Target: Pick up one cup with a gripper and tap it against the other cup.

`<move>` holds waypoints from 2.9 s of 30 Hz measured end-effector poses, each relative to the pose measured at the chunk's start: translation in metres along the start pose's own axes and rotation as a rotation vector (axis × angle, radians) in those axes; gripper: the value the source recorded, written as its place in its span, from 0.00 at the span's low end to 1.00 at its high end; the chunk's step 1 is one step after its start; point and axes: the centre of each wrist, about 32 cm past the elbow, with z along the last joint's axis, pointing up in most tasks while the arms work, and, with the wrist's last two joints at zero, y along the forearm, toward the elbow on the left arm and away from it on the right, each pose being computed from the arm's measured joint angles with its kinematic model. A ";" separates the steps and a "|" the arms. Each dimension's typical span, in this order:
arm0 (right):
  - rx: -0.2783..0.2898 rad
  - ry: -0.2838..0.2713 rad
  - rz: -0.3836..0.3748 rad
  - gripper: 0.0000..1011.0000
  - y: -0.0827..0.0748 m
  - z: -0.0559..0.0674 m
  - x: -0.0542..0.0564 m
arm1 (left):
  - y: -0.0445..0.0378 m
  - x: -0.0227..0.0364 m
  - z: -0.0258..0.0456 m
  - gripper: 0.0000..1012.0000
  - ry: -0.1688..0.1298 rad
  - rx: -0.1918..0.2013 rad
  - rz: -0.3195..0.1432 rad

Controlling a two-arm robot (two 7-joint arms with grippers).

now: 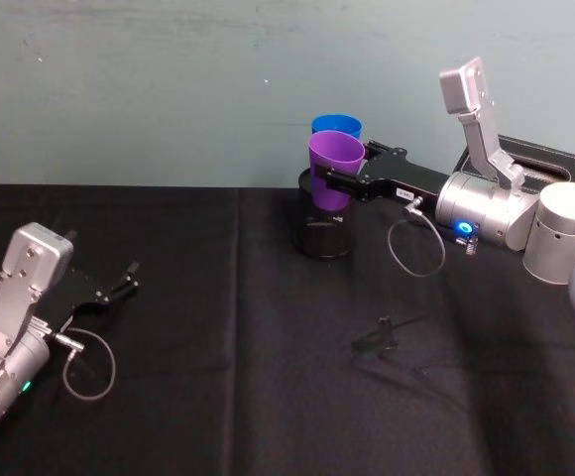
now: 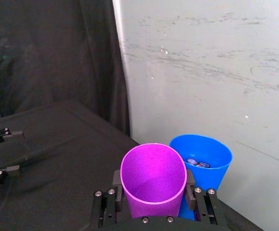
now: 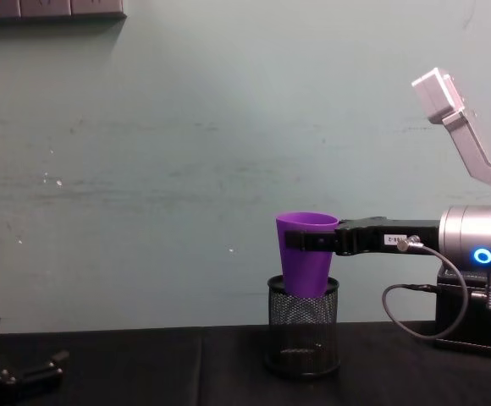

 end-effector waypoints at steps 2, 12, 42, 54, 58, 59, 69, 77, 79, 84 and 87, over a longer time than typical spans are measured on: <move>0.000 0.000 0.000 0.72 0.000 0.000 0.000 | 0.0000 0.0000 0.0000 1.00 0.000 0.000 0.000; -0.001 0.001 0.000 0.72 0.000 0.000 0.000 | 0.0000 0.0000 0.0000 1.00 0.000 0.000 0.000; -0.011 -0.034 0.164 0.72 -0.060 0.018 -0.030 | 0.0000 0.0000 0.0000 1.00 0.000 0.000 0.000; -0.007 -0.056 0.210 0.72 -0.080 0.011 -0.051 | 0.0000 0.0000 0.0000 1.00 0.000 0.000 0.000; -0.011 -0.061 0.213 0.72 -0.081 0.008 -0.054 | 0.0000 0.0000 0.0000 1.00 0.000 0.000 0.000; -0.011 -0.061 0.213 0.72 -0.081 0.007 -0.055 | 0.0000 0.0000 0.0000 1.00 0.000 0.000 0.000; -0.012 -0.064 0.208 0.72 -0.081 0.006 -0.056 | 0.0000 0.0000 0.0000 1.00 0.000 0.000 0.000; -0.011 -0.062 0.206 0.72 -0.081 0.007 -0.055 | 0.0000 0.0000 0.0000 1.00 0.000 0.000 0.000; -0.011 -0.062 0.206 0.72 -0.081 0.007 -0.055 | 0.0000 0.0000 0.0000 1.00 0.000 0.000 0.000; -0.011 -0.062 0.206 0.72 -0.081 0.007 -0.055 | 0.0000 0.0000 0.0000 1.00 0.000 0.000 0.000; -0.012 -0.062 0.206 0.72 -0.081 0.007 -0.054 | 0.0000 0.0000 0.0000 1.00 0.000 0.000 0.000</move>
